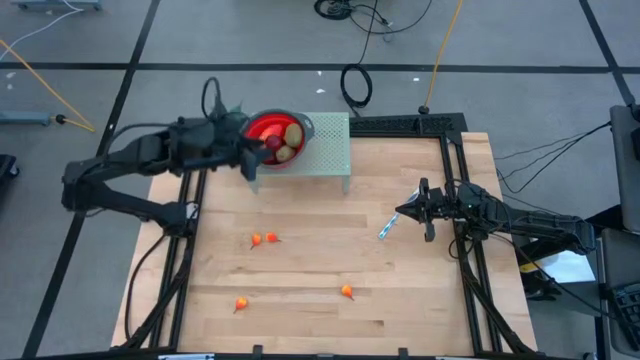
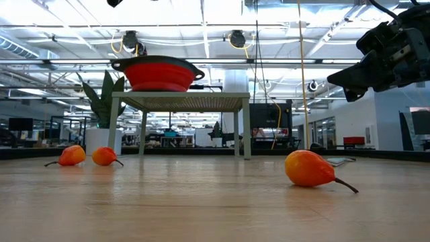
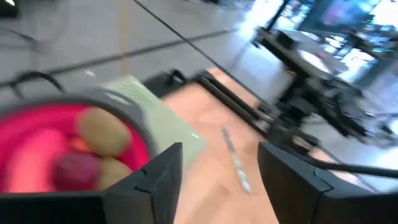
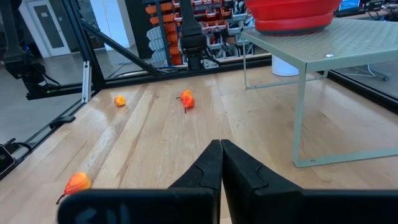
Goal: Pick & Place Fruit
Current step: Put the pear into the red strainer bowl on the shelf
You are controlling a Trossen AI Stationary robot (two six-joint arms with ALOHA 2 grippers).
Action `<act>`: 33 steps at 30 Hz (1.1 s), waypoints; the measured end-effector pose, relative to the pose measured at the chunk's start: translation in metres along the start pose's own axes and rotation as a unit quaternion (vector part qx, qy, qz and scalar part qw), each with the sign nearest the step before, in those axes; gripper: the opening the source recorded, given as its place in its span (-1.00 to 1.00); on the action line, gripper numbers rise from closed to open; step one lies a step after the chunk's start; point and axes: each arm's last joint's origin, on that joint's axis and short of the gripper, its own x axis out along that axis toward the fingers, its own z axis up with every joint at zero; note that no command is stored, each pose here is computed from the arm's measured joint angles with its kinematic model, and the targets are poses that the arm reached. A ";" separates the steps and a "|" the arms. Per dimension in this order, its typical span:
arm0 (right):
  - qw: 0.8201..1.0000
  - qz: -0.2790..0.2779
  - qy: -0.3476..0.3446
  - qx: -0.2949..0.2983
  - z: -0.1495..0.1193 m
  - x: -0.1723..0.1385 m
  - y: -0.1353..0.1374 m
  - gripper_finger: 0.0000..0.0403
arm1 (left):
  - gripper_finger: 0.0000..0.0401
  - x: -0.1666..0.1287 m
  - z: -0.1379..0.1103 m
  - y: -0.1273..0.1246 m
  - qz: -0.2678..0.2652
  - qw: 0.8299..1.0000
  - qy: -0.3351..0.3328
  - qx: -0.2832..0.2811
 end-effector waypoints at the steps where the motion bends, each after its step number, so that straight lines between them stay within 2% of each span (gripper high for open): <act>1: 1.000 0.000 0.000 0.000 0.000 0.000 0.000 -1.00 | -0.02 -0.001 -0.003 -0.005 -0.012 1.000 0.008 -0.006; 8: 1.000 0.000 0.000 0.009 0.000 0.000 0.000 -1.00 | -0.25 -0.001 -0.032 -0.041 -0.093 0.991 0.094 -0.036; 14: 1.000 0.000 0.000 0.000 0.000 0.000 0.000 -1.00 | -0.44 0.002 -0.064 -0.068 -0.108 0.976 0.178 -0.067; 23: 1.000 0.000 0.000 -0.002 0.000 0.000 0.000 -1.00 | -0.64 0.007 -0.115 -0.102 -0.088 0.953 0.276 -0.088; 33: 1.000 0.000 0.004 -0.001 -0.001 0.000 0.000 -1.00 | -0.94 0.009 -0.169 -0.124 -0.021 0.924 0.364 -0.118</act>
